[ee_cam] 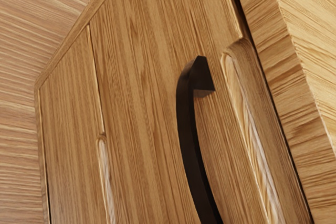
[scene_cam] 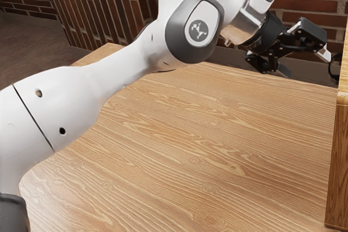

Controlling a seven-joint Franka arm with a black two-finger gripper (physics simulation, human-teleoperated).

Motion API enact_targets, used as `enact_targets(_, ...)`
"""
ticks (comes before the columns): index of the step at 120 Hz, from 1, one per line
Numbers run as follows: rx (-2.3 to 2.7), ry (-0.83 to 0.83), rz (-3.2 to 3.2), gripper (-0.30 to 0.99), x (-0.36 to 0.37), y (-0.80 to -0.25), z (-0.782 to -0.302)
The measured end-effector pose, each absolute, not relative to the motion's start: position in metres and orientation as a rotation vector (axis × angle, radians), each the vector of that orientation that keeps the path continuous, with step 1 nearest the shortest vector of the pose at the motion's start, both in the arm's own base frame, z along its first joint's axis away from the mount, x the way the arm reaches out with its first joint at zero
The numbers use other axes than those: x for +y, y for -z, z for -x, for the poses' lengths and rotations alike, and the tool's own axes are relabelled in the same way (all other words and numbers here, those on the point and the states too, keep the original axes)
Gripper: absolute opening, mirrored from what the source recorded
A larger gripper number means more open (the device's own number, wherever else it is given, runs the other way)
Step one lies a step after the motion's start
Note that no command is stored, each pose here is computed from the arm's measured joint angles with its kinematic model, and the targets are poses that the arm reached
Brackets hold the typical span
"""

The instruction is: Pull the drawer handle with one arm to open the drawer

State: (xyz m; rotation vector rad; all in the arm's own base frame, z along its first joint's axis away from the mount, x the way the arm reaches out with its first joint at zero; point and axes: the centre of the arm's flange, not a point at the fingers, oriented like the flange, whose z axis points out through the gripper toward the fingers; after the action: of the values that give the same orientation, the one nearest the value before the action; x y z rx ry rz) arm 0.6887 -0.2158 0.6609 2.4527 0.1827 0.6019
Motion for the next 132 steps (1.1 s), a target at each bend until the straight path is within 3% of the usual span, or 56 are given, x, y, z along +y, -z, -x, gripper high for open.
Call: enact_targets(132,0.275,-0.602,-2.399,0.69,-0.215,-0.626,-0.713)
